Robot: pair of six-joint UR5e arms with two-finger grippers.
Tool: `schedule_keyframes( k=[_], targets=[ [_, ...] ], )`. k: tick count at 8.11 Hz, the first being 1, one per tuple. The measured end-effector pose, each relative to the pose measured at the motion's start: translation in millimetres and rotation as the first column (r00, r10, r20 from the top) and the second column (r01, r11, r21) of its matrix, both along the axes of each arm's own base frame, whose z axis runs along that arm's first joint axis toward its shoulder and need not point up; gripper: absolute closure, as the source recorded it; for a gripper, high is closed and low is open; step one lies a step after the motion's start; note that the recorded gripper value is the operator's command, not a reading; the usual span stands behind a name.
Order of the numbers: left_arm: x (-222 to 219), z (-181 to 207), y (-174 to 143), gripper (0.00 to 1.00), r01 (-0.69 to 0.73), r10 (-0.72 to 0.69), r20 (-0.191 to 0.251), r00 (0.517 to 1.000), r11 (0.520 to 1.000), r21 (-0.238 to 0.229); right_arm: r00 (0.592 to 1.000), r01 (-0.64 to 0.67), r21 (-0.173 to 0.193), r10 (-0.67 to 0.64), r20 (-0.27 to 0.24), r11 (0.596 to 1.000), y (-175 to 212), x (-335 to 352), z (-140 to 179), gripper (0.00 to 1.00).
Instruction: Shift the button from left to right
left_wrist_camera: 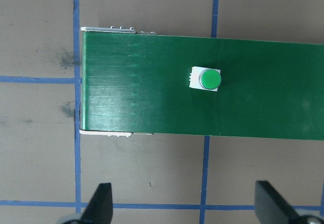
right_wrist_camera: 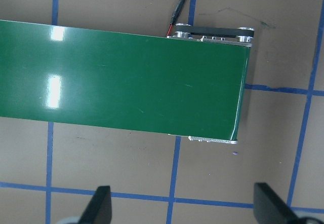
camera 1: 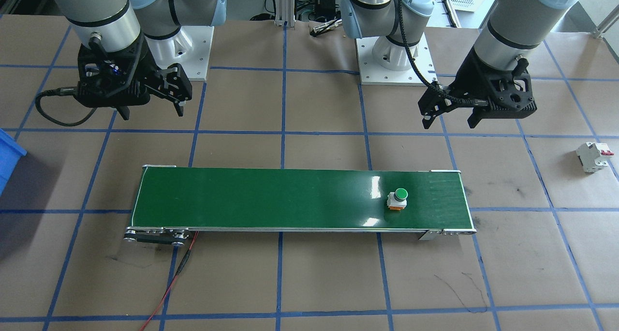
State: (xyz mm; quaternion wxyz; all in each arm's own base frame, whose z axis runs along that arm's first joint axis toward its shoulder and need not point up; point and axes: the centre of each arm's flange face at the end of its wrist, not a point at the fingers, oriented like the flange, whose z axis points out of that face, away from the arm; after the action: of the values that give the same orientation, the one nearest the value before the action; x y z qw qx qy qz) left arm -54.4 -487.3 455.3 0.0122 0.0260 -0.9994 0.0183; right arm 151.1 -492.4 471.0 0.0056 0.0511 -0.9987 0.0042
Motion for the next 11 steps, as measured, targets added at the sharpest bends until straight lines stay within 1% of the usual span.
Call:
schedule_keyframes(
  k=[1,2,3,4,5,7,9,11],
  targets=[
    [-2.1,4.3,2.9,0.00,0.003,-0.003,-0.002,1.000,1.000,-0.009,1.000,-0.004,0.012,0.004,0.001,1.000,-8.4,0.3,-11.5,0.00],
    [-3.6,5.4,4.9,0.00,0.007,-0.007,-0.004,1.000,1.000,-0.012,1.000,-0.005,0.015,0.005,0.002,1.000,-20.5,0.7,-26.3,0.00],
    [-4.7,5.3,6.1,0.00,0.010,-0.010,-0.006,1.000,1.000,-0.012,1.000,-0.006,0.025,0.006,0.002,1.000,-34.4,1.2,-47.9,0.00],
    [-5.4,5.1,6.9,0.00,0.014,-0.014,-0.009,1.000,1.000,-0.012,1.000,-0.007,0.024,0.007,0.004,1.000,-49.2,1.9,-72.8,0.00],
    [-7.1,5.1,7.1,0.00,0.020,-0.020,-0.019,1.000,1.000,-0.014,1.000,-0.008,0.017,0.008,0.013,1.000,-58.3,3.2,-89.9,0.00],
    [-8.8,5.7,7.4,0.00,0.025,-0.026,-0.034,0.999,0.999,-0.019,0.999,-0.010,0.021,0.009,0.037,1.000,-71.1,5.4,-117.0,0.00],
    [-8.5,5.6,6.9,0.00,0.026,-0.027,-0.034,0.999,0.999,-0.021,0.999,-0.009,0.015,0.008,0.043,1.000,-82.4,5.7,-135.8,0.00],
    [-8.7,5.9,7.5,0.00,0.027,-0.027,-0.034,0.999,0.999,-0.021,0.999,-0.004,0.016,0.003,0.052,1.000,-86.2,5.4,-142.4,0.00]
  ],
)
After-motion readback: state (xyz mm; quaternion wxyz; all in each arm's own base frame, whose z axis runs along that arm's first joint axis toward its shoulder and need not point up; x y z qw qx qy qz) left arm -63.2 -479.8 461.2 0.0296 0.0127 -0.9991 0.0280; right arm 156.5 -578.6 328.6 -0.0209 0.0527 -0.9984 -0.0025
